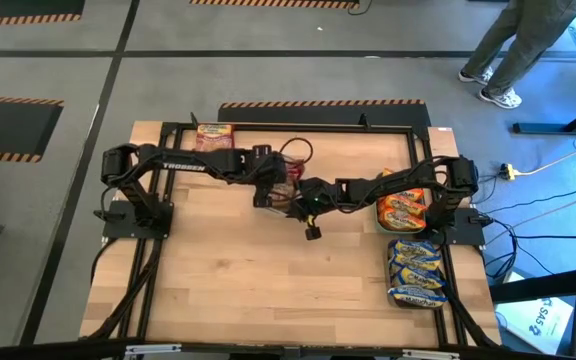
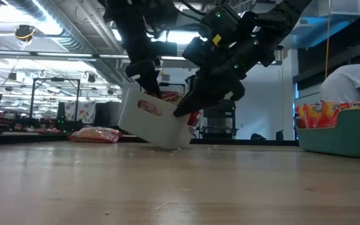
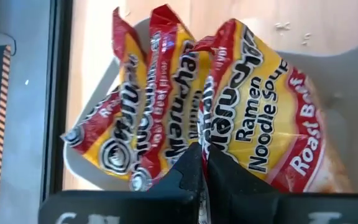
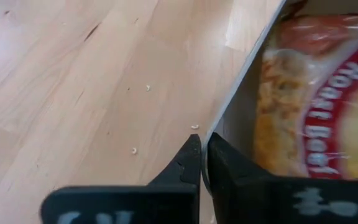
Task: Sort Maruchan noodles
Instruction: Adjust the white bin
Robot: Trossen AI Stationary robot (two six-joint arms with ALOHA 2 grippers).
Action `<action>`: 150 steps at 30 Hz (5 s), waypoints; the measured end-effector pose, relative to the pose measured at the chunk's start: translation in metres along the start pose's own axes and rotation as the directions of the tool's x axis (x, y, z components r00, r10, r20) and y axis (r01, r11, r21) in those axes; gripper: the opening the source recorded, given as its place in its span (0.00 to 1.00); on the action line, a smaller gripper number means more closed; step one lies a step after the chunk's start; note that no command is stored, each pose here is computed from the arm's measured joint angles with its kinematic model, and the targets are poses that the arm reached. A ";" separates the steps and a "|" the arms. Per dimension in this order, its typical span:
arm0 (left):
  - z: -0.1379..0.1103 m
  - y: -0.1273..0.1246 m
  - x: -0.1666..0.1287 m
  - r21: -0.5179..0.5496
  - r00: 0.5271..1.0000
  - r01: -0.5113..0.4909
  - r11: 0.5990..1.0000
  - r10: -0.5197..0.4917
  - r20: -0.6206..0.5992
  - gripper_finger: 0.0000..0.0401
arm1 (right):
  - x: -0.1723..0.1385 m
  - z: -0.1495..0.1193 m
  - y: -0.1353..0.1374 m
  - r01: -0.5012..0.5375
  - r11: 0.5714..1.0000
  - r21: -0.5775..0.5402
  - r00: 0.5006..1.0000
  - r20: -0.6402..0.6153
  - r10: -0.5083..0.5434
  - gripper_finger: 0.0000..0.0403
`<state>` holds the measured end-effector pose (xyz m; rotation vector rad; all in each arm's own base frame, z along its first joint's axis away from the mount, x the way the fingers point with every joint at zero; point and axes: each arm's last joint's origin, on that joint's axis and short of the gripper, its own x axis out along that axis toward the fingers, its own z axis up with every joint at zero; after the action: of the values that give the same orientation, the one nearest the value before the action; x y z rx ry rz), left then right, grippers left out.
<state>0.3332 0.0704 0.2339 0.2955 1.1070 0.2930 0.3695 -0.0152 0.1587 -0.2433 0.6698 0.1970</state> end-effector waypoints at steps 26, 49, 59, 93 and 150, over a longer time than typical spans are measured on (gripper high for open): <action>0.004 -0.006 0.000 -0.031 0.999 -0.010 0.999 0.011 0.047 0.01 | -0.014 0.020 -0.010 0.184 0.979 0.085 0.974 0.119 -0.194 0.33; 0.007 -0.020 -0.031 0.010 0.988 -0.132 0.991 0.130 0.080 0.10 | 0.016 -0.012 -0.032 0.206 0.976 0.070 0.976 0.052 -0.210 0.01; -0.017 -0.015 -0.050 -0.141 0.993 -0.110 0.984 0.115 0.027 0.10 | 0.016 -0.013 -0.032 0.205 0.976 0.076 0.977 0.048 -0.209 0.00; -0.060 -0.033 0.004 -0.244 0.930 0.331 0.912 -0.271 0.248 0.10 | 0.019 -0.009 -0.032 0.121 0.990 0.070 0.993 -0.020 -0.120 0.00; -0.032 -0.028 0.037 -0.024 0.951 0.212 0.977 -0.201 0.235 0.26 | -0.028 -0.007 -0.031 0.190 0.968 0.164 0.978 0.058 -0.202 0.00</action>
<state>0.3216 0.0611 0.1792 0.1633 0.8896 0.0953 0.3519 -0.0500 0.1756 -0.1478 0.5795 -0.0373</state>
